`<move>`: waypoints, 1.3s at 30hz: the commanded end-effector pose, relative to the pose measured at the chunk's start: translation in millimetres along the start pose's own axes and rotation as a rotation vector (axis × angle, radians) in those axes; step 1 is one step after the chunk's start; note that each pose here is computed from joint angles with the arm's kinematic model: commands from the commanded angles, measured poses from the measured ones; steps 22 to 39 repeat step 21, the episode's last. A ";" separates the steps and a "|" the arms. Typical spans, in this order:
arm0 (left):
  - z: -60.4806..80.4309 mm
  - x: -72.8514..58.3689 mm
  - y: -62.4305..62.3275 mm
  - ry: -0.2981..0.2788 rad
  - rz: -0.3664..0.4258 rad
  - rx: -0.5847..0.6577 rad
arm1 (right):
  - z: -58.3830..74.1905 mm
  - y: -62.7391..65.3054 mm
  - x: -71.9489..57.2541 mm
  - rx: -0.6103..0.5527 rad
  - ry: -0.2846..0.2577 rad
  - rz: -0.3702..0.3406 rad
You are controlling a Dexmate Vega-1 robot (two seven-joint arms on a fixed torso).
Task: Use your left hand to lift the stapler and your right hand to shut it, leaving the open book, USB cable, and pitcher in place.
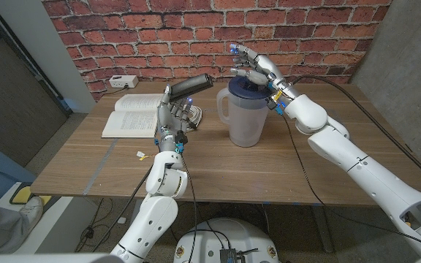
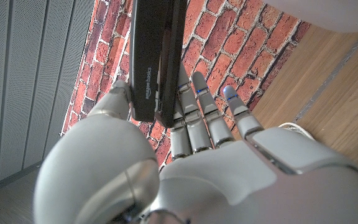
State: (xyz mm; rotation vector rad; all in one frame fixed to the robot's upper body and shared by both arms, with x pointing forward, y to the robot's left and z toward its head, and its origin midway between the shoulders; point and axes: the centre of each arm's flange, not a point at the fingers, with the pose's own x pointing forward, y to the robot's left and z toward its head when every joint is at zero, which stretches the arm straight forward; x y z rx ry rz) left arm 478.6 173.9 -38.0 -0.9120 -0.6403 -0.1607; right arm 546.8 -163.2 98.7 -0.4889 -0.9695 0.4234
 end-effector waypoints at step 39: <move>-1.4 -1.6 2.1 -0.003 0.002 -0.005 | 0.6 -2.0 1.8 0.002 -0.008 0.000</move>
